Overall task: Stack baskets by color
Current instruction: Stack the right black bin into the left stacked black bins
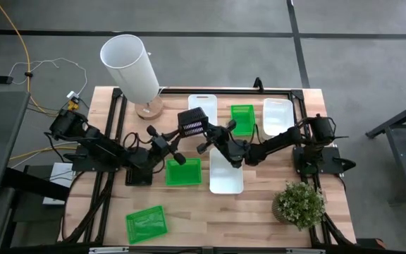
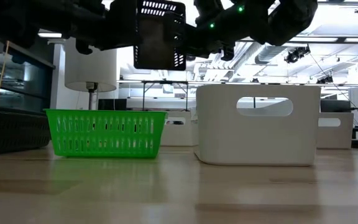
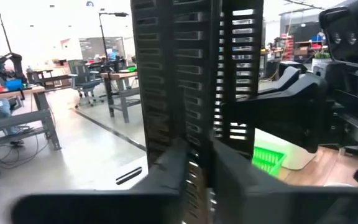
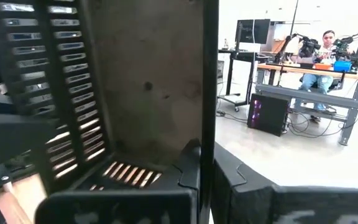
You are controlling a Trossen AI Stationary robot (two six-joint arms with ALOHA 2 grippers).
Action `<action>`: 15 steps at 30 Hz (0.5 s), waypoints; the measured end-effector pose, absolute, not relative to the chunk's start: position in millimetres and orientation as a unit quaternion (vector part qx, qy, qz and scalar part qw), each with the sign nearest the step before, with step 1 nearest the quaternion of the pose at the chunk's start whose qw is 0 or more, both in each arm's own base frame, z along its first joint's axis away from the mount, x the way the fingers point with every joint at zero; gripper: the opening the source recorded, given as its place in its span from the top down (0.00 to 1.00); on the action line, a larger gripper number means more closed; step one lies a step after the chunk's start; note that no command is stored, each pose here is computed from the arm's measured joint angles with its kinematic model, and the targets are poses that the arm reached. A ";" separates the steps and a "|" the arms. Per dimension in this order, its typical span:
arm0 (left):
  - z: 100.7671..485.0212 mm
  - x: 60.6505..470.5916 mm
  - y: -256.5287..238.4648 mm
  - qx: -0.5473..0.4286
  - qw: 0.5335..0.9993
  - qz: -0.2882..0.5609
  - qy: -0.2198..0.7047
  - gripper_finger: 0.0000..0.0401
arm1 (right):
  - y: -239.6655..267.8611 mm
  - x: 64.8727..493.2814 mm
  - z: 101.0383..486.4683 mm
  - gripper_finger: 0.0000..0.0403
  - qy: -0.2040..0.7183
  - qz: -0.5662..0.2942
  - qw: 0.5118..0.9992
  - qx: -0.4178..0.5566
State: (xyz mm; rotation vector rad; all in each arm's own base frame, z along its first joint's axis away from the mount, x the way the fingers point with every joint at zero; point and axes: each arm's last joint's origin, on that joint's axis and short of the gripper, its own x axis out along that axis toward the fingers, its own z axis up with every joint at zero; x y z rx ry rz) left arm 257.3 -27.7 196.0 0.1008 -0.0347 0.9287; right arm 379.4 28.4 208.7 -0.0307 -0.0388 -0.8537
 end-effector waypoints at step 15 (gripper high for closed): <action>195.4 257.0 -29.5 0.055 0.893 0.447 -0.011 1.00 | 33.7 376.9 208.8 0.86 0.002 -0.445 0.894 -0.051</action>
